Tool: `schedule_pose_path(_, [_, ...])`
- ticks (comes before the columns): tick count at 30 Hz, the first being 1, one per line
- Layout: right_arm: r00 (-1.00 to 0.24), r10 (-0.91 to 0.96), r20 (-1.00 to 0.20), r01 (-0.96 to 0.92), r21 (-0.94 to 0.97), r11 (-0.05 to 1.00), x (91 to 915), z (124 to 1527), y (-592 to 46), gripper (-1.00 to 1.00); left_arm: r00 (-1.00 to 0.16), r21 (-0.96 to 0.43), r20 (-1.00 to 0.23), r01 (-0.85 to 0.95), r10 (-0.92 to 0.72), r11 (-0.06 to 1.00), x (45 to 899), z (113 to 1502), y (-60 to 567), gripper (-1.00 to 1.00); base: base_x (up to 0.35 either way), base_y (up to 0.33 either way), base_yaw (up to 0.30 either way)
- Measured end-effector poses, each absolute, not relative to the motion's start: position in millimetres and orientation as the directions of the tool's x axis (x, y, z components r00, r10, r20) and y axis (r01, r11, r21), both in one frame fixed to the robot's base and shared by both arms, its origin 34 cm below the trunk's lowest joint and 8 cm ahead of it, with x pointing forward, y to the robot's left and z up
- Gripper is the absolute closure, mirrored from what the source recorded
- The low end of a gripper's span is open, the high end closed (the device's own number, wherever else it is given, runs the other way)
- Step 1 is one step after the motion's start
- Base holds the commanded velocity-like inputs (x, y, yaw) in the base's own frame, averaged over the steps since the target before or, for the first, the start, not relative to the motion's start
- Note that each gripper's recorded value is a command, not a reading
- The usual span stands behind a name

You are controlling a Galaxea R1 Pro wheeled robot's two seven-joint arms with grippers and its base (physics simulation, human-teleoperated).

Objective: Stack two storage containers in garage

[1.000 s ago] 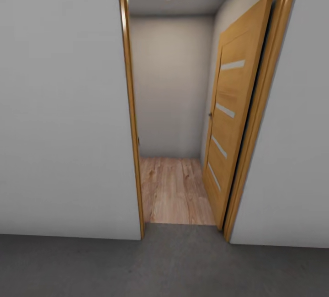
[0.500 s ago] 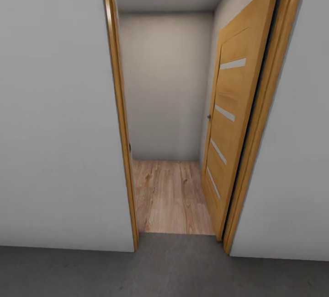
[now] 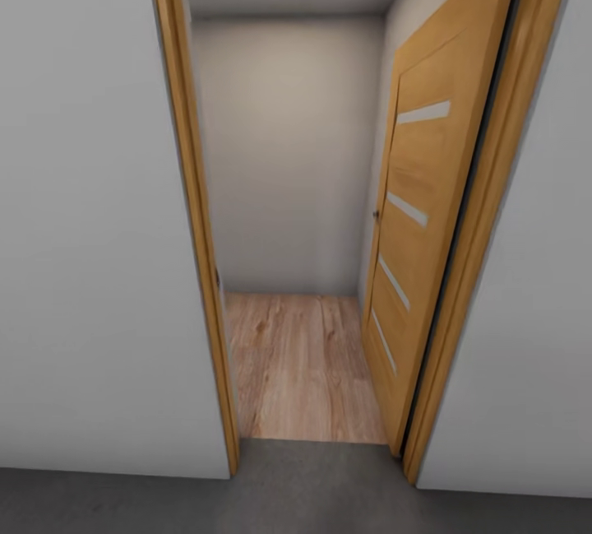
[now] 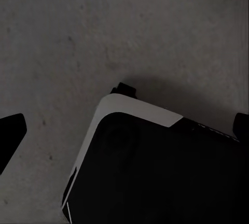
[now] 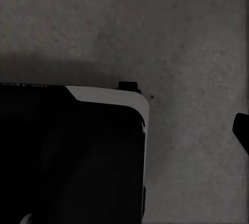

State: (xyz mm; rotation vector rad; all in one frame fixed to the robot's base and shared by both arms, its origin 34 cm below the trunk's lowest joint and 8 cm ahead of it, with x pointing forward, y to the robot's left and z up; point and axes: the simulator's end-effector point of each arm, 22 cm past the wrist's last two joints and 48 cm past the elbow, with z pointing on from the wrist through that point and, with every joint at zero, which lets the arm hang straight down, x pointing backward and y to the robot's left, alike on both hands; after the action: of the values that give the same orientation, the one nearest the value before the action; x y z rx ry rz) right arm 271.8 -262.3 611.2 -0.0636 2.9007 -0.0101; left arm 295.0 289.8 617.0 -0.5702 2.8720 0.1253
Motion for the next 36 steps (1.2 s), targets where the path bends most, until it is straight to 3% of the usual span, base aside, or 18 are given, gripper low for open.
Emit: schedule_pose_path(36, [-0.969,-0.054,-0.24,-0.055,0.0,0.998,272.1,611.2,-252.0,-1.0,-0.905,0.046,-0.218,-0.382,-0.364,0.923,294.4,617.0,292.7,-1.0,0.307,-0.07,0.0])
